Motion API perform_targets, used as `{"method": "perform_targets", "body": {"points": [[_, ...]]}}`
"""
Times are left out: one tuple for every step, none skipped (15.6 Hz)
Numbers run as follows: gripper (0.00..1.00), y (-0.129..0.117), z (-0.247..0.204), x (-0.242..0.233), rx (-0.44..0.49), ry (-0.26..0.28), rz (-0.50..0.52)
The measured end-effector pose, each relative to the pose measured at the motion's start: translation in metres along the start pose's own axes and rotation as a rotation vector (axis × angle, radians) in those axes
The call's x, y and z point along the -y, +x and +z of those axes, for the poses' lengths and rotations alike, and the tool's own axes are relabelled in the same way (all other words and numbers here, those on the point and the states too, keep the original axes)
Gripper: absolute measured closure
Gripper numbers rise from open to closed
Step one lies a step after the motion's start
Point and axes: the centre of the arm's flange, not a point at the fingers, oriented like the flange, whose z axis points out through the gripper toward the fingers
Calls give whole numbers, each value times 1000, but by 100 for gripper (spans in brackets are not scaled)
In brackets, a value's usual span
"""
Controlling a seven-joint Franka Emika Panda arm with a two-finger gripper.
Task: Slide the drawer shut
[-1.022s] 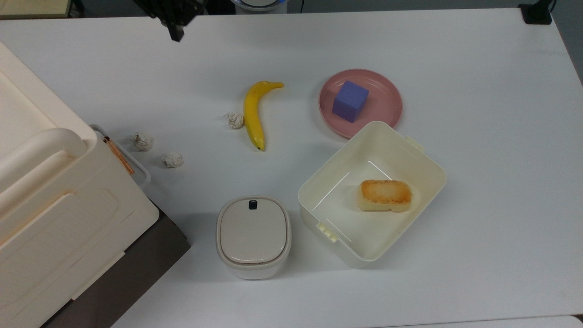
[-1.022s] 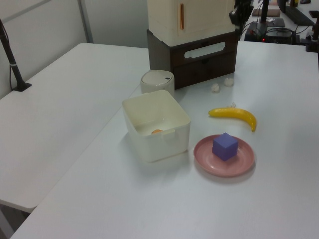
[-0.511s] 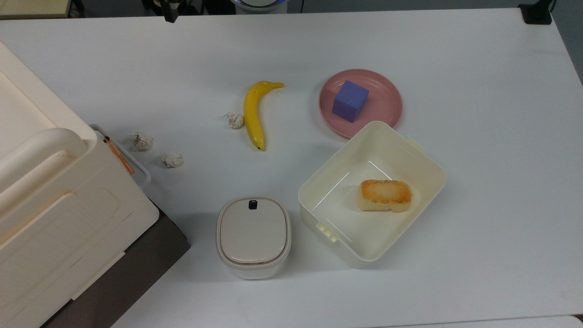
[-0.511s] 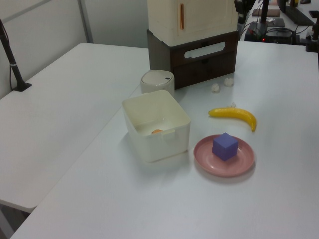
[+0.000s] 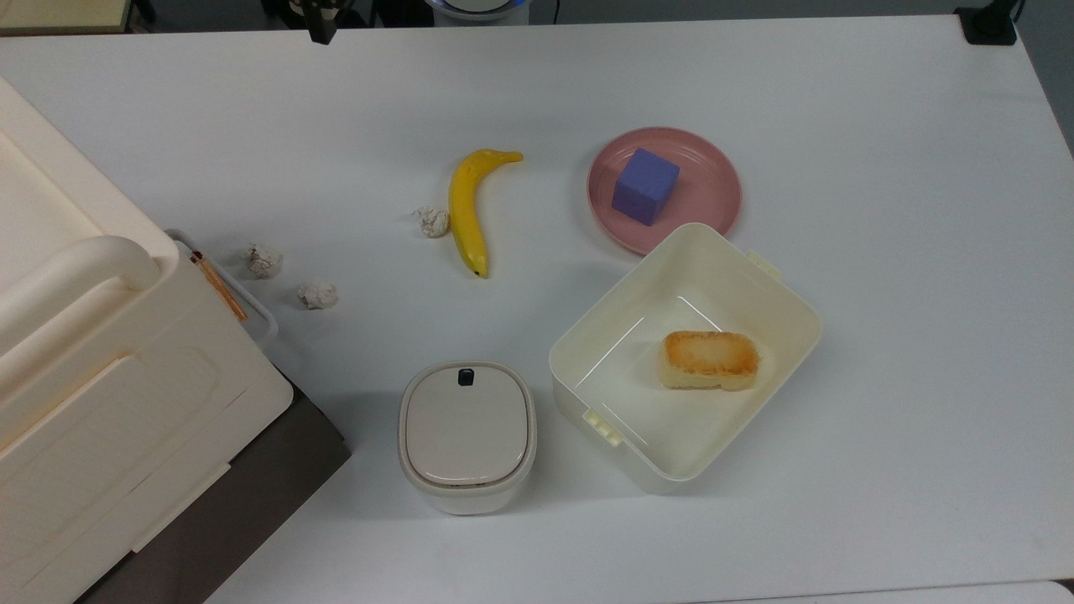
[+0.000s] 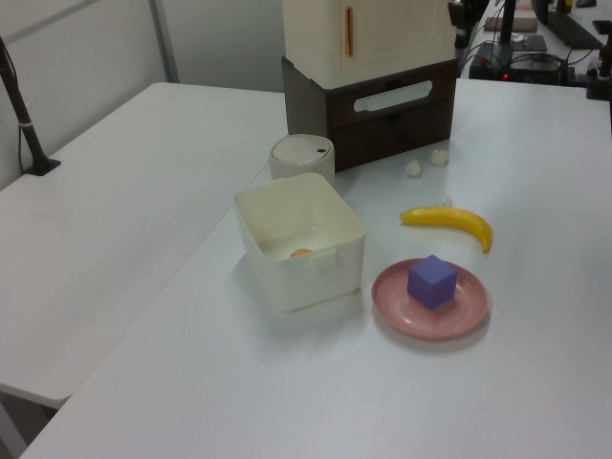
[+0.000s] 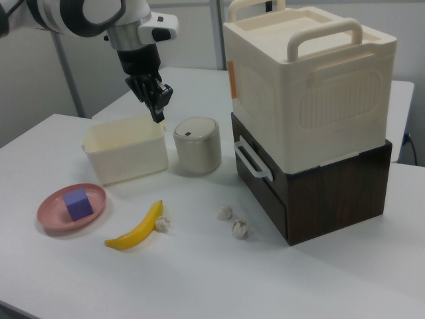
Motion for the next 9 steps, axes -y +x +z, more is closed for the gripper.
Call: {"method": "perform_targets", "body": {"points": [[86,0,0,-1,0,0,1],[76,0,0,-1,0,0,-2],[68,0,0,0,1,0,-3],[57,0,0,0,1,0,-4],[47,0,0,-1,1,0,-3],[36,0,0,-1,2,-1,-3],[25,-1,1,-2,8,-1,-6],[17,-2,2,-2,16,-2,-11],[6,-2,2,-2,21,-2,-20]]}}
